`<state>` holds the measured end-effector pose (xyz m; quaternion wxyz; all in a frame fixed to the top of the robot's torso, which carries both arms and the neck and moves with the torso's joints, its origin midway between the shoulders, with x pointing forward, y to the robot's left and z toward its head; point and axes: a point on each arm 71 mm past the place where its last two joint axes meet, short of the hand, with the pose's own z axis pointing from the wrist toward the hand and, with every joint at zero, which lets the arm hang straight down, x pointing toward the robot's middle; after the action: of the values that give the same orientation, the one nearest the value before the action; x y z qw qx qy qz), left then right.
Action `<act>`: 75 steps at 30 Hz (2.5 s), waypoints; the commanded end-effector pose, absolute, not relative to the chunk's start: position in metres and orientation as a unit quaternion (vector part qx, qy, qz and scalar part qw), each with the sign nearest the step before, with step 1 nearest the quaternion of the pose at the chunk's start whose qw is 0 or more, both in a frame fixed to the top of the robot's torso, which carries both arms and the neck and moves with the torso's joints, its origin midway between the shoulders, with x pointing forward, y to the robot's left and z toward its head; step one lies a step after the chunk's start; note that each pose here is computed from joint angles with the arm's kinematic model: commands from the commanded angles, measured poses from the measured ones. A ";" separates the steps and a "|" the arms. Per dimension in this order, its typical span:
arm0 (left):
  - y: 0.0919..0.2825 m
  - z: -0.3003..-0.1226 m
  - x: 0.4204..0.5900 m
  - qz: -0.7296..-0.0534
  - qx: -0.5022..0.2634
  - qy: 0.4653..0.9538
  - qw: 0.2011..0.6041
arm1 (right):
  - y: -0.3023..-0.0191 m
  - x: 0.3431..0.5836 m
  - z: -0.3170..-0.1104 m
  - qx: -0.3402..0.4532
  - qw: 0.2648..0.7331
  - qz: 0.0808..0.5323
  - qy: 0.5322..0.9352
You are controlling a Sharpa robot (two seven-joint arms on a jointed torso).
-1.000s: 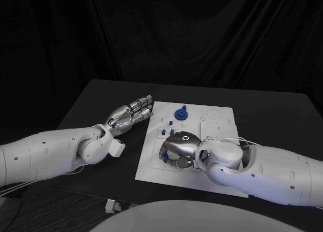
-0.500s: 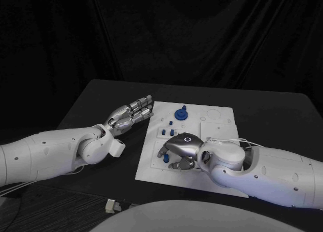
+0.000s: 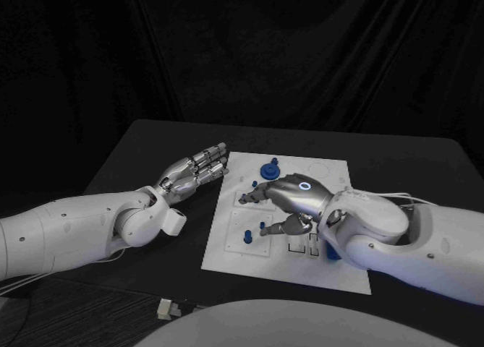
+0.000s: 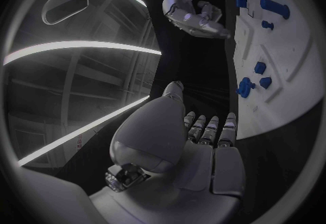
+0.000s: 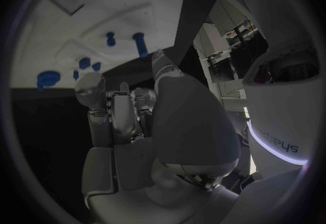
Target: Assemble the parts on the task board
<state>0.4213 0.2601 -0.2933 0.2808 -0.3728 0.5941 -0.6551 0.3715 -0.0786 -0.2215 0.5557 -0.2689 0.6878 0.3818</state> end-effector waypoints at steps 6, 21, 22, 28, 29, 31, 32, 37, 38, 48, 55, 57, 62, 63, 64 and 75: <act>0.258 -0.292 0.421 -0.662 -0.372 0.587 0.280 | -0.128 0.392 -0.139 -0.189 0.664 0.403 0.600; 0.256 -0.293 0.421 -0.662 -0.372 0.587 0.280 | -0.217 0.423 -0.171 -0.027 0.558 0.188 0.808; 0.255 -0.293 0.421 -0.662 -0.372 0.587 0.279 | -0.219 0.422 -0.175 -0.025 0.552 0.175 0.815; 0.254 -0.293 0.421 -0.663 -0.371 0.588 0.278 | -0.224 0.422 -0.191 -0.053 0.503 0.098 0.857; 0.254 -0.293 0.421 -0.663 -0.371 0.588 0.277 | -0.224 0.423 -0.193 -0.057 0.496 0.090 0.862; 0.255 -0.293 0.421 -0.663 -0.372 0.588 0.277 | -0.223 0.424 -0.196 -0.064 0.486 0.076 0.868; 0.255 -0.293 0.421 -0.663 -0.372 0.588 0.276 | -0.223 0.424 -0.197 -0.067 0.482 0.070 0.871; 0.255 -0.293 0.421 -0.663 -0.372 0.589 0.275 | -0.221 0.427 -0.202 -0.078 0.466 0.051 0.880; 0.255 -0.293 0.421 -0.663 -0.372 0.589 0.275 | -0.220 0.428 -0.203 -0.081 0.463 0.048 0.881; 0.255 -0.293 0.421 -0.663 -0.372 0.589 0.274 | -0.211 0.431 -0.212 -0.101 0.436 0.033 0.894; 0.254 -0.293 0.421 -0.664 -0.371 0.590 0.272 | -0.209 0.431 -0.214 -0.097 0.430 0.036 0.897; 0.254 -0.293 0.421 -0.664 -0.371 0.590 0.272 | -0.209 0.431 -0.215 -0.095 0.427 0.036 0.898; 0.253 -0.293 0.421 -0.664 -0.371 0.590 0.271 | -0.211 0.429 -0.223 -0.093 0.414 0.036 0.905; 0.253 -0.293 0.421 -0.664 -0.371 0.590 0.271 | -0.211 0.429 -0.224 -0.093 0.412 0.035 0.906; 0.253 -0.293 0.421 -0.664 -0.371 0.590 0.271 | -0.211 0.428 -0.226 -0.093 0.409 0.035 0.907; 0.253 -0.294 0.422 -0.664 -0.371 0.590 0.271 | -0.212 0.421 -0.241 -0.088 0.394 0.037 0.914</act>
<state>0.4221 0.2550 -0.2941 0.2755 -0.3712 0.5952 -0.6573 0.4215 -0.2104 -0.2393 0.3988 -0.0914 0.9114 0.0452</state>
